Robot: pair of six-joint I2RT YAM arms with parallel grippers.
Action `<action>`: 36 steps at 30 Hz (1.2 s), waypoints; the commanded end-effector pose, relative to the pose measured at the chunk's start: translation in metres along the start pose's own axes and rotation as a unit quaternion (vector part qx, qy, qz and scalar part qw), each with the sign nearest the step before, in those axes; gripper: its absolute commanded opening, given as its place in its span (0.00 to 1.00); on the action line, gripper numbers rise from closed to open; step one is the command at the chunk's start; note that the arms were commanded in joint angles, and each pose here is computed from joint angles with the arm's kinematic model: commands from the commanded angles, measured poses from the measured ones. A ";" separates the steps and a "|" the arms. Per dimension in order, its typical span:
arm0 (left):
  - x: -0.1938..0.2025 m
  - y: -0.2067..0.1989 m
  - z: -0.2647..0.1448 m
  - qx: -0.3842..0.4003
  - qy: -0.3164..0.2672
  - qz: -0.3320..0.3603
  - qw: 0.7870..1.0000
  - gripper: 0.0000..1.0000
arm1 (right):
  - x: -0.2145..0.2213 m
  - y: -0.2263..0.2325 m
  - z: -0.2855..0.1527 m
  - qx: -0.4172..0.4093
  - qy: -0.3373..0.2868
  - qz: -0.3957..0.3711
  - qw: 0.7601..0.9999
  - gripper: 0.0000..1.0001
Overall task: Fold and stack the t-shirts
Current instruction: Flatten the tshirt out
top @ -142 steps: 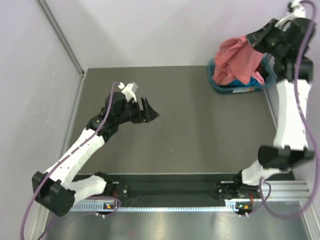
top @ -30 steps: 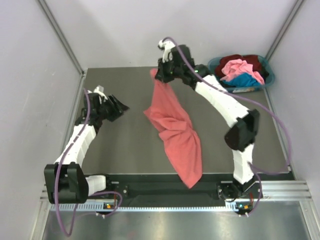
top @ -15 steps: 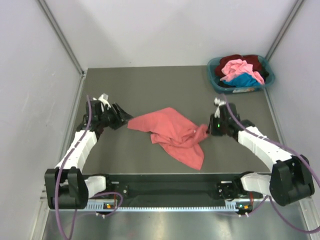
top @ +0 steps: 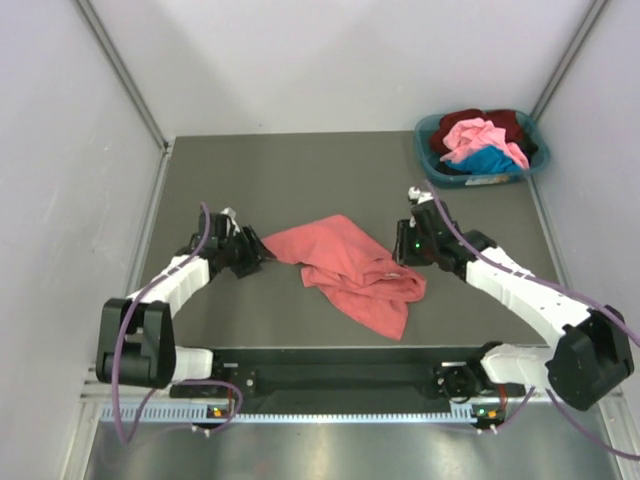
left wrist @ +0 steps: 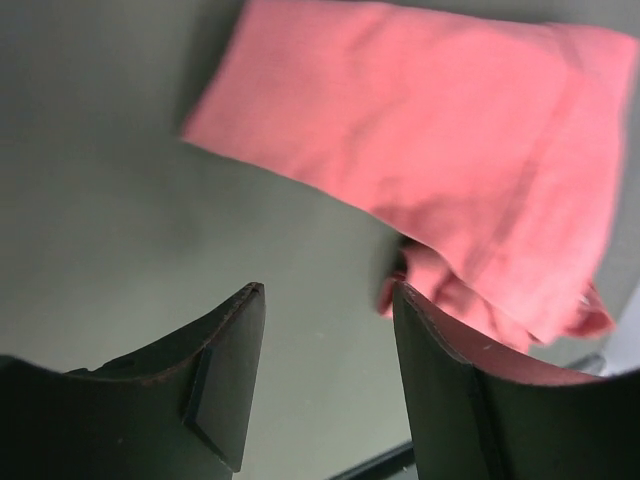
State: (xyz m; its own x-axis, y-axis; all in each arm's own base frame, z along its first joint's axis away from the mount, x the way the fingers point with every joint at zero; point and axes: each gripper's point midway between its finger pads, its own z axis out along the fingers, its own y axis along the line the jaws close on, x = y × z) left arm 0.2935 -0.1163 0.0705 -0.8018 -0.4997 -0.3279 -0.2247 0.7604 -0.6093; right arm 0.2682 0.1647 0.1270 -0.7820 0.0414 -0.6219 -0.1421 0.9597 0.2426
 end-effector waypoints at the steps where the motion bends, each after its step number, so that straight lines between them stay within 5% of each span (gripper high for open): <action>1: -0.012 0.012 0.015 -0.025 -0.026 -0.019 0.999 0.59 | 0.002 0.022 0.011 -0.008 0.001 0.018 1.000 0.39; 9: -0.027 0.014 0.041 -0.022 -0.039 -0.044 0.998 0.58 | 0.025 0.106 0.020 -0.080 -0.002 -0.062 0.995 0.43; 22: -0.043 0.046 0.046 -0.111 -0.071 -0.025 0.991 0.57 | 0.033 0.096 0.041 -0.018 -0.010 -0.125 0.992 0.44; 32: -0.045 0.053 0.057 -0.122 -0.069 -0.022 0.990 0.57 | 0.038 0.104 0.051 -0.045 -0.015 -0.136 0.990 0.44; 36: -0.040 0.047 0.063 -0.100 -0.054 -0.027 0.993 0.48 | 0.040 0.102 0.054 -0.038 -0.009 -0.136 0.990 0.44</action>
State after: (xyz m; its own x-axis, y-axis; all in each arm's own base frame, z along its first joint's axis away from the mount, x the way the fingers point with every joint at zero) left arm 0.3624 -0.0890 0.0325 -0.6857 -0.5948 -0.4196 -0.3552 0.7766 -0.5203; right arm 0.2505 0.2697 0.0838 -0.7192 -0.2085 -0.6628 -0.3774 0.9182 0.1207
